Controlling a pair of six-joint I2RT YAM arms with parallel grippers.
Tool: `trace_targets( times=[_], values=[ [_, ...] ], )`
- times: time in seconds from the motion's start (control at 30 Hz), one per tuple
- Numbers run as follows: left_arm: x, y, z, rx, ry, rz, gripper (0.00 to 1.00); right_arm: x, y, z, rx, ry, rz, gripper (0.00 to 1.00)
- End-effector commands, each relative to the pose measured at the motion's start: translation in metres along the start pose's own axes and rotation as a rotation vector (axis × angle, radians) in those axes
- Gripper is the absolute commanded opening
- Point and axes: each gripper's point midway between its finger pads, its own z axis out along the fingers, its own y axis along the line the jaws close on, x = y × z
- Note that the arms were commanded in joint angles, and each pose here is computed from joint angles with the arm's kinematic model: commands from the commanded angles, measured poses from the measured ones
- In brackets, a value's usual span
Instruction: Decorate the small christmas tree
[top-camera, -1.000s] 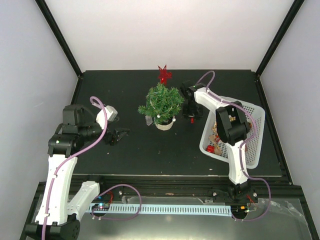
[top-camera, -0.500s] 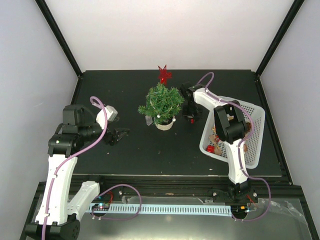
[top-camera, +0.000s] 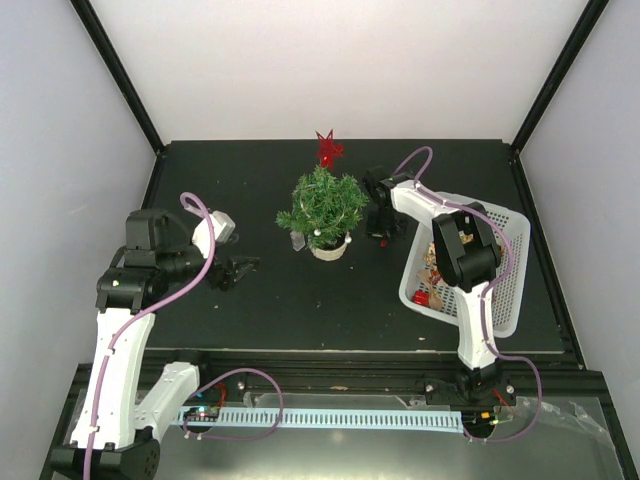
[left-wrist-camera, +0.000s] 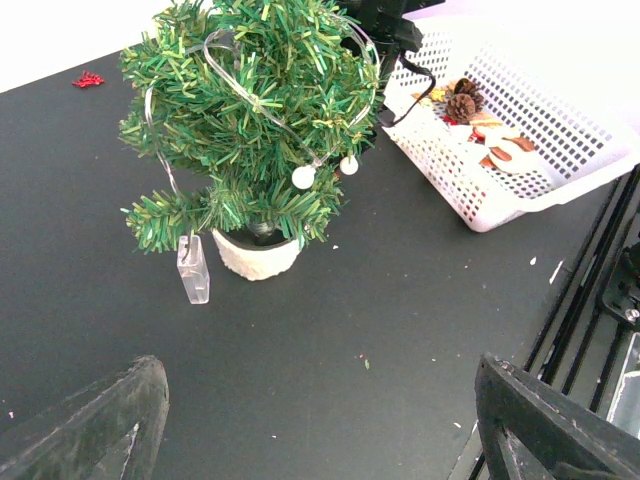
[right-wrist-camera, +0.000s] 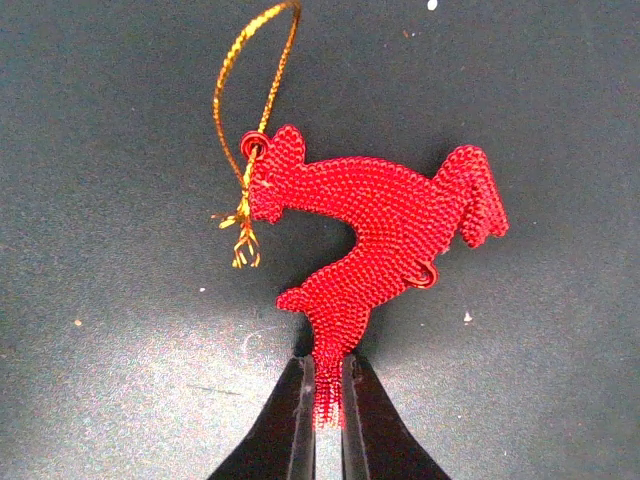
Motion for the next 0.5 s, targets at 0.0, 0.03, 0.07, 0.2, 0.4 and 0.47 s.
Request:
trace_targets(
  times=[0.0,0.03,0.07,0.2,0.4,0.47],
  values=[
    [-0.003,-0.003,-0.001,0.011,-0.009,0.005,0.84,0.018,-0.010,0.021,0.032,0.071,-0.002,0.01],
    [-0.003,-0.003,-0.001,0.011,-0.010,0.005,0.84,0.016,-0.009,0.017,0.033,0.062,-0.003,0.01],
    [-0.003,-0.002,-0.001,0.010,-0.010,0.005,0.84,0.014,-0.008,0.013,0.029,0.051,-0.004,0.01],
    [-0.002,-0.002,-0.001,0.008,-0.008,0.005,0.84,0.005,-0.005,-0.002,0.016,0.017,-0.008,0.01],
    [-0.001,-0.001,0.000,0.005,-0.006,0.006,0.84,-0.004,-0.004,-0.028,0.003,-0.031,-0.015,0.01],
    [0.000,-0.002,0.000,0.005,-0.008,0.007,0.84,-0.006,-0.003,-0.037,-0.005,-0.047,-0.016,0.01]
  ],
)
